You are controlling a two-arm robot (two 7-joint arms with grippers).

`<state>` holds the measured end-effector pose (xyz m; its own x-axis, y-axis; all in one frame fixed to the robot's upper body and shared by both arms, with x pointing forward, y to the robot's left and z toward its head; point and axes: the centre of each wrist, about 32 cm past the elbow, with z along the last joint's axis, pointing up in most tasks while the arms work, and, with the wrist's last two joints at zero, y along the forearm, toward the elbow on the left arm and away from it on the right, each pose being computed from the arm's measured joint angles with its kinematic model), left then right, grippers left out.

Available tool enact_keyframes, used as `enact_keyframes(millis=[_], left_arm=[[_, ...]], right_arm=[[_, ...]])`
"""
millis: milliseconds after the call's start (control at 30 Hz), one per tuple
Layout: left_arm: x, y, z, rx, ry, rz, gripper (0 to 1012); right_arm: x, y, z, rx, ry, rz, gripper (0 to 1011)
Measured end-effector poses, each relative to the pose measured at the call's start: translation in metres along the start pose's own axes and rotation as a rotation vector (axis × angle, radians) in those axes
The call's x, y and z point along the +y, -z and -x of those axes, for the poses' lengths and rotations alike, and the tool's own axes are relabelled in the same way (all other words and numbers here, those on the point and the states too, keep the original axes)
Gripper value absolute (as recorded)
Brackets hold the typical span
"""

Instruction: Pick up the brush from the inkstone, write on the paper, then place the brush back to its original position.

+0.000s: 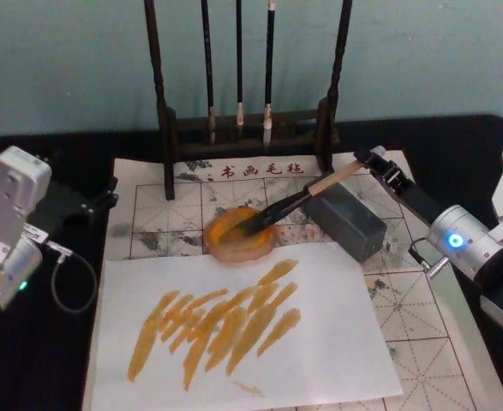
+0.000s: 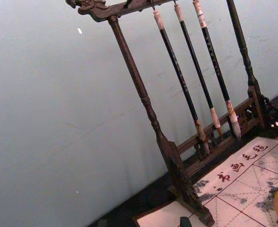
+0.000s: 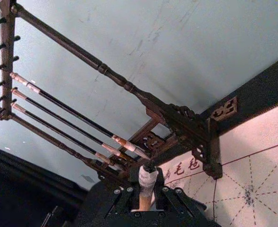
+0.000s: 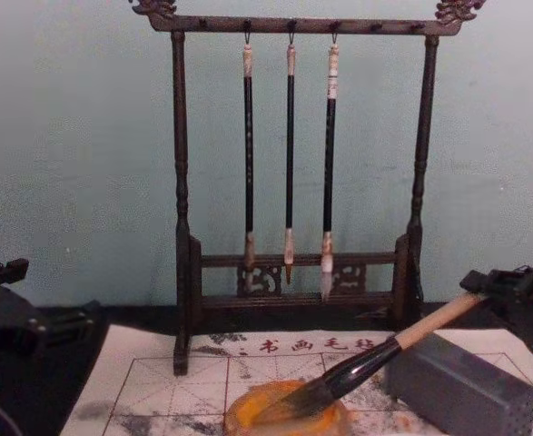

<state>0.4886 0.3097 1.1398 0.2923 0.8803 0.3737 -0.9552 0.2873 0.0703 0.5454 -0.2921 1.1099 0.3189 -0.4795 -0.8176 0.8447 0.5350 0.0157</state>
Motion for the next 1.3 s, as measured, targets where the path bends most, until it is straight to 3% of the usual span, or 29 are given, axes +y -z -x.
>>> enact_keyframes(millis=[667, 1300], left_arm=[[0.0000, 0.0000, 0.0000, 0.000, 0.000, 0.000, 1001], [0.0000, 0.0000, 0.0000, 0.000, 0.000, 0.000, 1001]], right_arm=[[-0.002, -0.007, 0.002, 0.075, -0.027, -0.011, 189], [-0.014, -0.022, 0.011, 0.044, -0.079, -0.006, 189]])
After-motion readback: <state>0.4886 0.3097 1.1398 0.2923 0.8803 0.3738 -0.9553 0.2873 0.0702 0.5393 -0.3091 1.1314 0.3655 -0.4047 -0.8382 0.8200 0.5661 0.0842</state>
